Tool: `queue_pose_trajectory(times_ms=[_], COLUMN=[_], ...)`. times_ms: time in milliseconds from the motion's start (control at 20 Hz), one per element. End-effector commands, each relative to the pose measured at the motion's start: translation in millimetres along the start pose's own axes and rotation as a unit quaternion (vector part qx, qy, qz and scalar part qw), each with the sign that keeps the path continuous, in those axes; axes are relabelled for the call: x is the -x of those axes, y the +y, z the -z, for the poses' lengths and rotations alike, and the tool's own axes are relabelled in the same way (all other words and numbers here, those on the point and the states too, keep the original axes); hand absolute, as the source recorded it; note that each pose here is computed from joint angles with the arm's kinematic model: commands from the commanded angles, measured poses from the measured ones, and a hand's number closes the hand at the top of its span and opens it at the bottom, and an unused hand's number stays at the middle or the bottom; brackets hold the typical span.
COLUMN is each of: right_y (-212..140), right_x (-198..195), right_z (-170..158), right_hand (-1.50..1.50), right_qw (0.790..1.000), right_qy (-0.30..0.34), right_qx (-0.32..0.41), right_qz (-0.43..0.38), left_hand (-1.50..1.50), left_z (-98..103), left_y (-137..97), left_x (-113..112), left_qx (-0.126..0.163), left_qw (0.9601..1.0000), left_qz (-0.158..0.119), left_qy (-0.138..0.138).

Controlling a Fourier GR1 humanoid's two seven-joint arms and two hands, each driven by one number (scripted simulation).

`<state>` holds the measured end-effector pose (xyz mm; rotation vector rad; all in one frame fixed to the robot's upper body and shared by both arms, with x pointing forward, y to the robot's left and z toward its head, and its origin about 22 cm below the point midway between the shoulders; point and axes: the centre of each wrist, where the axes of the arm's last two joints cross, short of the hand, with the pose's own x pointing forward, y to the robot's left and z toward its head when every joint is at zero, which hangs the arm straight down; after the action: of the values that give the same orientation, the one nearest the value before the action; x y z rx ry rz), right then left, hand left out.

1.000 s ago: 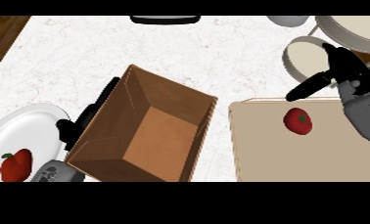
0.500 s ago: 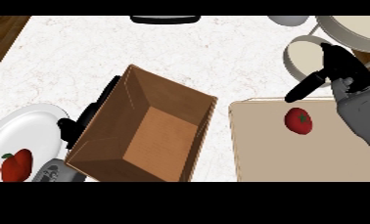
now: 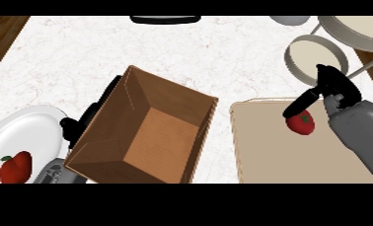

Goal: Pick the tomato from the tray and place it in the tiered basket

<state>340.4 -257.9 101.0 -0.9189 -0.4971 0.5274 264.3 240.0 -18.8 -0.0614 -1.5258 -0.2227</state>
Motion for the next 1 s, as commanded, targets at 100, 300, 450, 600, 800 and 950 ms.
queue_pose_trajectory(times_ms=[100,300,450,600,800,950], right_y=[22,30,23,33,39,55], right_x=[4,12,21,25,24,35], right_z=[-5,5,4,6,4,7], right_hand=[-1.5,-1.5,-1.5,-1.5,-1.5,-1.5], right_qw=[0.993,0.989,0.99,0.988,0.989,0.989], right_qy=[0.114,0.142,0.141,0.15,0.141,0.139], right_qx=[-0.001,-0.007,-0.01,-0.014,-0.017,-0.018], right_qz=[0.015,0.029,0.02,0.031,0.033,0.038], left_hand=[0.0,0.0,0.0,0.0,0.0,0.0], left_z=[2,0,-3,-7,-1,9], left_y=[-4,9,3,0,-13,-22], left_x=[5,3,7,11,-5,0], left_qx=[0.0,-0.001,-0.002,0.002,0.003,-0.002], left_qw=[1.0,1.0,1.0,1.0,0.9999,1.0], left_qz=[0.0,-0.002,0.003,-0.005,0.007,-0.003], left_qy=[-0.002,-0.005,-0.004,-0.001,-0.011,-0.003])
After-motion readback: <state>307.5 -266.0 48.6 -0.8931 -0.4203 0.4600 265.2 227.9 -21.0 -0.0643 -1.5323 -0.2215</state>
